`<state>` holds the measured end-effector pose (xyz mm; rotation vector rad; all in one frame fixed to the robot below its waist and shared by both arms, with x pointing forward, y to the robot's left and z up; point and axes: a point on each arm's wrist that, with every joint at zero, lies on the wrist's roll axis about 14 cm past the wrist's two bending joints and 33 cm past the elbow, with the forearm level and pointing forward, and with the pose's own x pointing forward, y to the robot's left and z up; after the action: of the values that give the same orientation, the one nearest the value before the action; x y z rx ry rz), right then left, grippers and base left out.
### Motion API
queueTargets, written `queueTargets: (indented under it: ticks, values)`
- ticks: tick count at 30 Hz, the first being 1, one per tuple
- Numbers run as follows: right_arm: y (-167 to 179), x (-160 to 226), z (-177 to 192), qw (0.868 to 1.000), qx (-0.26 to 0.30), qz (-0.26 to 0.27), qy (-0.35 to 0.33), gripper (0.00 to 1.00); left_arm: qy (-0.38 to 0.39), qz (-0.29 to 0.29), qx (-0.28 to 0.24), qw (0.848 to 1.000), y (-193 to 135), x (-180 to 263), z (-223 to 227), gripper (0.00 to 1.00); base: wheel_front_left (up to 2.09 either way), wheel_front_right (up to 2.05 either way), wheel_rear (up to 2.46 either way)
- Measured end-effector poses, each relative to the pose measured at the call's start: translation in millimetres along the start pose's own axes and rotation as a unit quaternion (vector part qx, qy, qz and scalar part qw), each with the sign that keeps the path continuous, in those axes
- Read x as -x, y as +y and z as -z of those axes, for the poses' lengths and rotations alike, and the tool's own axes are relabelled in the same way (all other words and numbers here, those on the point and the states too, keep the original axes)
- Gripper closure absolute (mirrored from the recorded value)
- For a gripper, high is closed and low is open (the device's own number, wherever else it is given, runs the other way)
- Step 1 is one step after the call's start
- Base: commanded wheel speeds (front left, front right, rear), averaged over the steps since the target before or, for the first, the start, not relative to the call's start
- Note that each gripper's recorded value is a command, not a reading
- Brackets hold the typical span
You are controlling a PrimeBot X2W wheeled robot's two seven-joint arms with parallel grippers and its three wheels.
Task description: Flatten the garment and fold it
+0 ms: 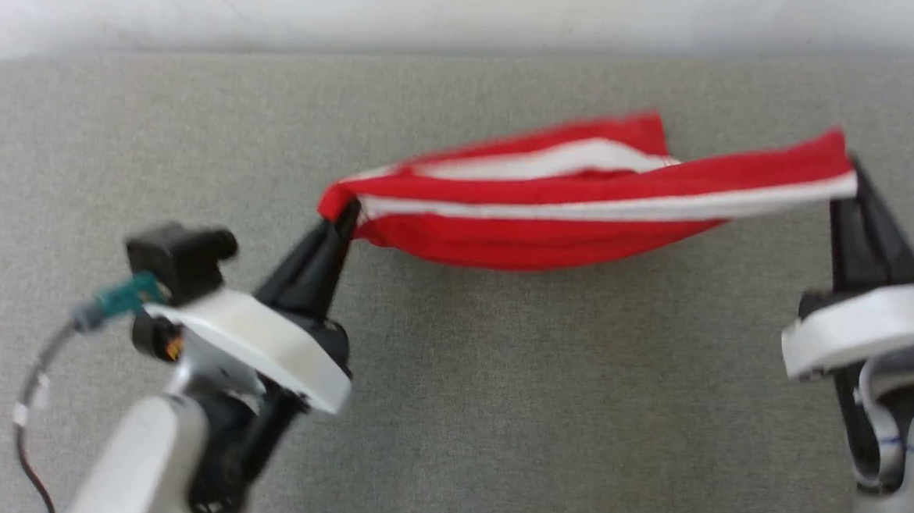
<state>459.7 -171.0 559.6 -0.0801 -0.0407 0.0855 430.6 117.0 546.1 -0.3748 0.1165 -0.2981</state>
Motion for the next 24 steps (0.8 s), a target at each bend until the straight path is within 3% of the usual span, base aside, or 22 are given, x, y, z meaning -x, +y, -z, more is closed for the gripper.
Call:
queueTargets:
  ticks: [5,10,17,24]
  values:
    - [12,-4,-81,0.996,0.023,-0.025,-0.088,1.00,-0.031,0.030,-0.036,0.998,-17,-1,-56,1.00,0.00,0.00,0.00]
    - [18,-6,-126,0.991,0.041,-0.050,-0.115,1.00,-0.042,0.044,-0.067,0.996,-32,-4,-99,1.00,0.00,0.00,0.00]
    - [25,-29,-133,0.993,0.042,-0.078,-0.083,1.00,-0.012,0.024,-0.065,0.997,-20,-29,-117,1.00,0.00,0.00,0.00]
    - [19,-86,-124,0.994,0.069,-0.073,-0.043,1.00,-0.026,-0.021,-0.092,0.995,11,-84,-140,1.00,0.00,0.00,0.00]
